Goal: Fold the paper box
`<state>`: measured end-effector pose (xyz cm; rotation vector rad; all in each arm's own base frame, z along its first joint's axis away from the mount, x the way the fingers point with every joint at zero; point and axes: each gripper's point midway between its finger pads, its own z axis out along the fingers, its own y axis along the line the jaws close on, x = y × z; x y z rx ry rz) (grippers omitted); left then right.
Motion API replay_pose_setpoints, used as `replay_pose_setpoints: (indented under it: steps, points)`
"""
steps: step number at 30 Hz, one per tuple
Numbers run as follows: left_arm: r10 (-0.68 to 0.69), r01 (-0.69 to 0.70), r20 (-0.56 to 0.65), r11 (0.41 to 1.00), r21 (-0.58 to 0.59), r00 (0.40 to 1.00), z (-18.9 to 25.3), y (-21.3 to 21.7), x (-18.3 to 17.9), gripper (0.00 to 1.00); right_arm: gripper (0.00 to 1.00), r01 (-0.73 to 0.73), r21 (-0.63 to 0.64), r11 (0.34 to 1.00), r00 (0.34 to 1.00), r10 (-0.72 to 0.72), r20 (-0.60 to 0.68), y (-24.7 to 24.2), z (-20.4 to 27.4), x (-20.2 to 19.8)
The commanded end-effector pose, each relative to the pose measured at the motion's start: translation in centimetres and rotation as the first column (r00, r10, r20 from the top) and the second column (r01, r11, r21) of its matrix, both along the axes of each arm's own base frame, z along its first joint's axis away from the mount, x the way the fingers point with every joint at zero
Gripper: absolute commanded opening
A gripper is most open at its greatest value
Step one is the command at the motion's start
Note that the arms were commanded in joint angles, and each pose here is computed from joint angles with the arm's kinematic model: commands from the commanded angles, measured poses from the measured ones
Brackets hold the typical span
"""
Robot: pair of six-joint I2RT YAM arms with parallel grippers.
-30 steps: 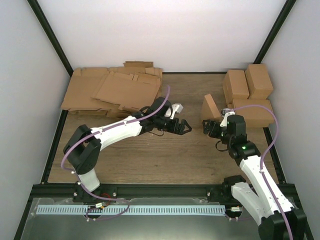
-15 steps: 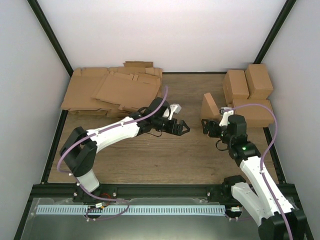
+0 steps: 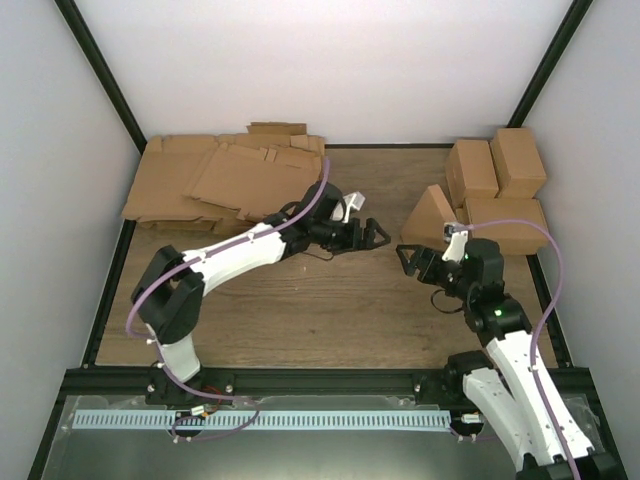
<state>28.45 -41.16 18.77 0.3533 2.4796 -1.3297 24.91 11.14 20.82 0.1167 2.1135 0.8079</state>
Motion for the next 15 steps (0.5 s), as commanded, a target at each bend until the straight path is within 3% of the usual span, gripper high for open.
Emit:
replay_pose_setpoints:
  steps: [1, 7, 10, 12, 15]
  points:
    - [-0.030, 0.020, -0.098, 0.995, -0.102, 0.995, 1.2, -3.0, 0.8, 1.00, 0.85, -0.010, 0.175, 0.985, 0.997, 0.022, -0.069, 1.2, 1.0, -2.3]
    - [-0.024, 0.007, -0.098, 0.986, -0.166, 0.995, 3.4, -4.6, 2.0, 1.00, 0.86, 0.252, 0.359, 0.899, 0.935, -0.130, -0.330, 0.0, -0.4, -3.5]
    - [-0.032, 0.012, -0.105, 0.983, -0.181, 0.994, 4.1, -5.5, 2.6, 1.00, 0.87, 0.242, 0.410, 0.879, 0.949, -0.125, -0.290, 0.2, 1.5, -3.1]
    - [-0.028, 0.010, -0.104, 0.985, -0.174, 0.994, 4.2, -5.8, 3.0, 1.00, 0.86, 0.290, 0.371, 0.882, 0.947, -0.209, -0.244, -1.0, 2.6, -1.9]
    - [-0.007, -0.008, -0.095, 0.989, -0.148, 0.995, 3.3, -5.7, 3.4, 1.00, 0.87, 0.361, 0.207, 0.909, 0.925, -0.320, -0.206, -3.0, 2.6, 0.7]
